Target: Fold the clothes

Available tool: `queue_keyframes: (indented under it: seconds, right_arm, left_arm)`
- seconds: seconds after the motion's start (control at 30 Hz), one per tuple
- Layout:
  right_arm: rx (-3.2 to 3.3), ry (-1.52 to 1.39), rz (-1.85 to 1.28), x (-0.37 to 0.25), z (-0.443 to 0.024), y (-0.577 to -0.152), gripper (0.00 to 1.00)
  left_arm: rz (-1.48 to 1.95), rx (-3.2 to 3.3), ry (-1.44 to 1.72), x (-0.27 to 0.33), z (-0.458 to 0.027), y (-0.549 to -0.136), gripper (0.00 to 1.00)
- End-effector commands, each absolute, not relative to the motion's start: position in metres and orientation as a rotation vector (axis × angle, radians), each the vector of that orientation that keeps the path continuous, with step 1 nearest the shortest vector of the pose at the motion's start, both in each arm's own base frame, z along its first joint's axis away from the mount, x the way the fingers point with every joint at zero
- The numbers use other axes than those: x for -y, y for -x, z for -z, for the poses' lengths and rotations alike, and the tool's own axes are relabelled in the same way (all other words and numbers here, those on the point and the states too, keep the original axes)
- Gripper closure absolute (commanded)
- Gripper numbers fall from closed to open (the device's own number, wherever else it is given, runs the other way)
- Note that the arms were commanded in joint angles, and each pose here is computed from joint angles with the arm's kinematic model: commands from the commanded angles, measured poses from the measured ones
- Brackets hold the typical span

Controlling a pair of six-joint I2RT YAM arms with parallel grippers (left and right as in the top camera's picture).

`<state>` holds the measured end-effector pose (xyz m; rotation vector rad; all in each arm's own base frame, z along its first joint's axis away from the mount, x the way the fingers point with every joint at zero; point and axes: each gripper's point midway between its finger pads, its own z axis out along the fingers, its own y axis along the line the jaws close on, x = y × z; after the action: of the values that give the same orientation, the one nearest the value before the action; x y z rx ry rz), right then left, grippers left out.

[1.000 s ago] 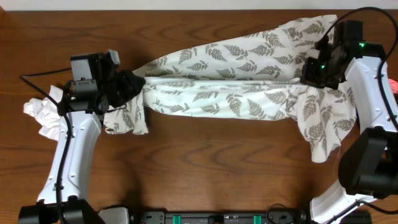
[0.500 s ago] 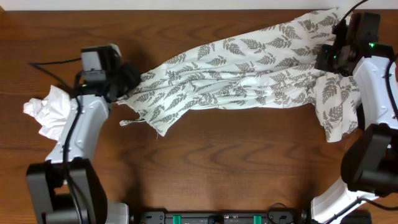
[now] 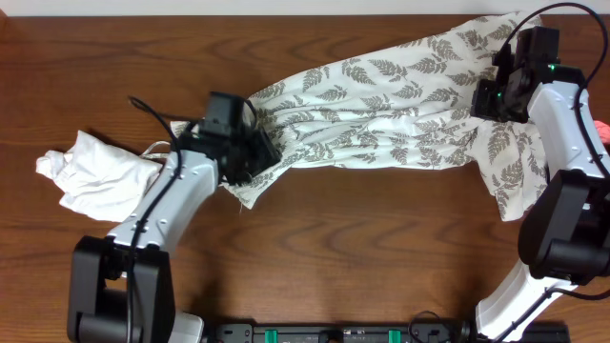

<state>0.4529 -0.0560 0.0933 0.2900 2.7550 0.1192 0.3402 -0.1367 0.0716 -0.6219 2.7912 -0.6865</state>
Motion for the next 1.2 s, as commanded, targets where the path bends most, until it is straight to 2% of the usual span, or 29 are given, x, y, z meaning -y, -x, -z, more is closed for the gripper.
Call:
queue_keyframes:
  seconds: [0.0,0.17,0.43,0.73,0.77,0.87,0.93,1.07,1.17]
  right_arm:
    - [-2.748,-0.26,-0.118,0.053,-0.098,-0.457,0.99]
    - [-2.751,-0.26,-0.119,0.052,-0.097,-0.456,0.99]
    - [-2.751,-0.259,-0.12,0.052,-0.097,-0.456,0.99]
    - [-2.751,-0.259,-0.12,0.052,-0.097,-0.456,0.99]
    - [-2.751,-0.259,-0.12,0.052,-0.097,-0.456,0.99]
    - [-2.752,-0.259,-0.121,0.052,-0.097,-0.456,0.99]
    - [-2.751,-0.26,-0.121,0.052,-0.097,-0.456,0.99]
    - [-2.751,-0.26,-0.121,0.052,-0.097,-0.456,0.99]
    - [-2.751,-0.258,-0.131,0.051,-0.098,-0.456,0.99]
  left_arm:
    - [0.631,-2.827,0.787,0.14,-0.045,-0.323,0.42]
    - [0.647,-2.829,0.917,0.15,-0.028,-0.31,0.37]
    - [0.726,-2.625,1.202,0.149,-0.013,-0.326,0.33]
    - [0.706,-2.589,1.349,0.147,0.017,-0.325,0.34]
    - [0.71,-2.586,1.346,0.147,0.018,-0.327,0.36]
    - [0.744,-2.566,1.287,0.15,0.013,-0.335,0.61]
    - [0.757,-2.558,1.253,0.152,0.01,-0.339,0.71]
    - [0.756,-2.565,1.218,0.152,0.009,-0.34,0.87]
    - [0.753,-2.575,1.159,0.152,0.006,-0.341,0.94]
